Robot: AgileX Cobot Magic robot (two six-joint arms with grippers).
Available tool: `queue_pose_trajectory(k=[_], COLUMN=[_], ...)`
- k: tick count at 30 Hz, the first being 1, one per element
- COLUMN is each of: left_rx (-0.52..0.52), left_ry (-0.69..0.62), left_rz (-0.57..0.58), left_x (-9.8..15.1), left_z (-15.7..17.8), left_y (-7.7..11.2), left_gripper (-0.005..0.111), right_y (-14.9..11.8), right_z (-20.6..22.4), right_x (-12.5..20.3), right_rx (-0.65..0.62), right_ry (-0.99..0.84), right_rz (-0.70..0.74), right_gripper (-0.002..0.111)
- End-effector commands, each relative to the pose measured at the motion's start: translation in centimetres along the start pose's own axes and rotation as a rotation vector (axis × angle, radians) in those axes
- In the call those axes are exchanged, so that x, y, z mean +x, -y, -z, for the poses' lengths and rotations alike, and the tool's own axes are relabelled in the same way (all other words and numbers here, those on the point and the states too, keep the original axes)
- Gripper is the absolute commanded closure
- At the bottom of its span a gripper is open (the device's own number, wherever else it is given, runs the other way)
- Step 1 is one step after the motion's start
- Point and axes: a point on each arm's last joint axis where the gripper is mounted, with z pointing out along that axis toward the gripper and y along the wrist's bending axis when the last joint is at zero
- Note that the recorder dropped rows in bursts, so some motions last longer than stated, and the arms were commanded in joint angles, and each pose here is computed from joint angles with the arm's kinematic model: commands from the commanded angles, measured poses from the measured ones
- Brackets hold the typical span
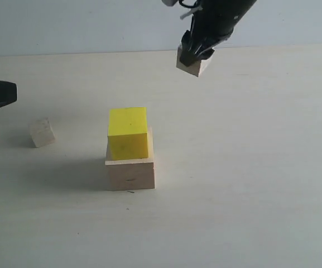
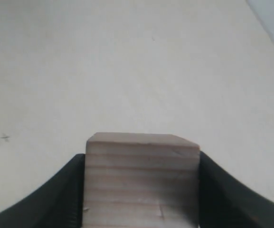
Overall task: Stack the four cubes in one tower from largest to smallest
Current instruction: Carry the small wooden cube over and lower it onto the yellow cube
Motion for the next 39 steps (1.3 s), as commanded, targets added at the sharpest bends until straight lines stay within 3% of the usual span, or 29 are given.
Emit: queue_pose_trajectory(k=[1,8,16,22,30,39], left_rx=[-0.008,-0.007,-0.006,-0.006,-0.001,0.007], left_ry=[0.019,0.017,0.015,0.015,0.006,-0.010], left_rz=[0.003,0.003,0.003,0.003,0.005,0.005], left_x=[0.0,0.0,0.0,0.0,0.1,0.2], left_z=[0.1,0.1,0.1,0.1,0.1,0.1], left_y=[-0.1,-0.1,-0.1,-0.1,0.0,0.1], left_gripper=[0.107,0.107,0.107,0.107,0.107,0.107], right_y=[-1.9,-4.0,-5.6,-7.8,-10.8,-11.1], right_z=[3.9,5.3,5.0,3.8,2.5,2.3], right_x=[-1.3,-1.8,-3.2,-4.4,-4.9,-4.8], right_rx=[-0.139,-0.339,-0.354,-0.265,-0.353,-0.356], right_ry=[0.130,0.223,0.275,0.179,0.122,0.090], right_rz=[0.184,0.326,0.330,0.387,0.463,0.493], right_gripper=[0.108,0.108,0.108,0.108,0.108,0.108])
